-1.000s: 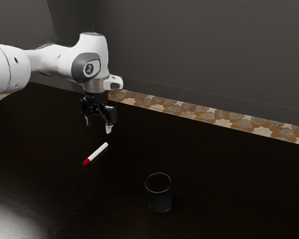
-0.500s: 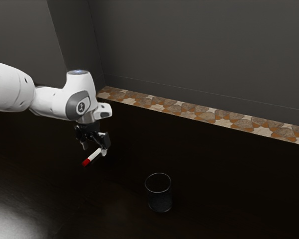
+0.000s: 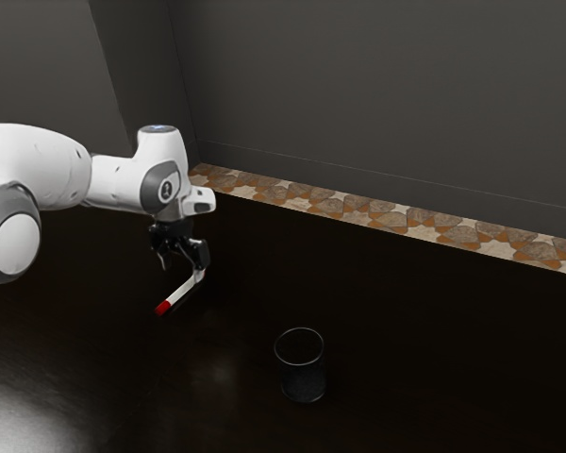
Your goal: Put the marker into the pen holder.
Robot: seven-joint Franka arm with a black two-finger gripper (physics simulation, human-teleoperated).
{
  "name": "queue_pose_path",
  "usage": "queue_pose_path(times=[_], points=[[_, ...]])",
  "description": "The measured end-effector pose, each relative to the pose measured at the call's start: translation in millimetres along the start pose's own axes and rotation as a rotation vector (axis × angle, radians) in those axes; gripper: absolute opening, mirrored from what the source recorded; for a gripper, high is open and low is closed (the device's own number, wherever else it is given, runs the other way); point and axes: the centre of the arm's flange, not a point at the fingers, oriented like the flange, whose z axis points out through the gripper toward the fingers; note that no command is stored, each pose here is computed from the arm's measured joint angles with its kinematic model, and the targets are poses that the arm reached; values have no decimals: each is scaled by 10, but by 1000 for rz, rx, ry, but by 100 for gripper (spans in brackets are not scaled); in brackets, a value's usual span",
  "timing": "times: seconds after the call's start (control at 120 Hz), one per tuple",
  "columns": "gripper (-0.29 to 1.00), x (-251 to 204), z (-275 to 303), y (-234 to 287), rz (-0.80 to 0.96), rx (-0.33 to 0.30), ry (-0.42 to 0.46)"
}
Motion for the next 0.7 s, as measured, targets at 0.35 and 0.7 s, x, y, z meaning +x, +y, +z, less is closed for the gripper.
queue_pose_path(times=[0.35, 0.7], points=[[70, 169, 196, 3, 39, -27, -84], [41, 172, 251, 18, 64, -37, -109]])
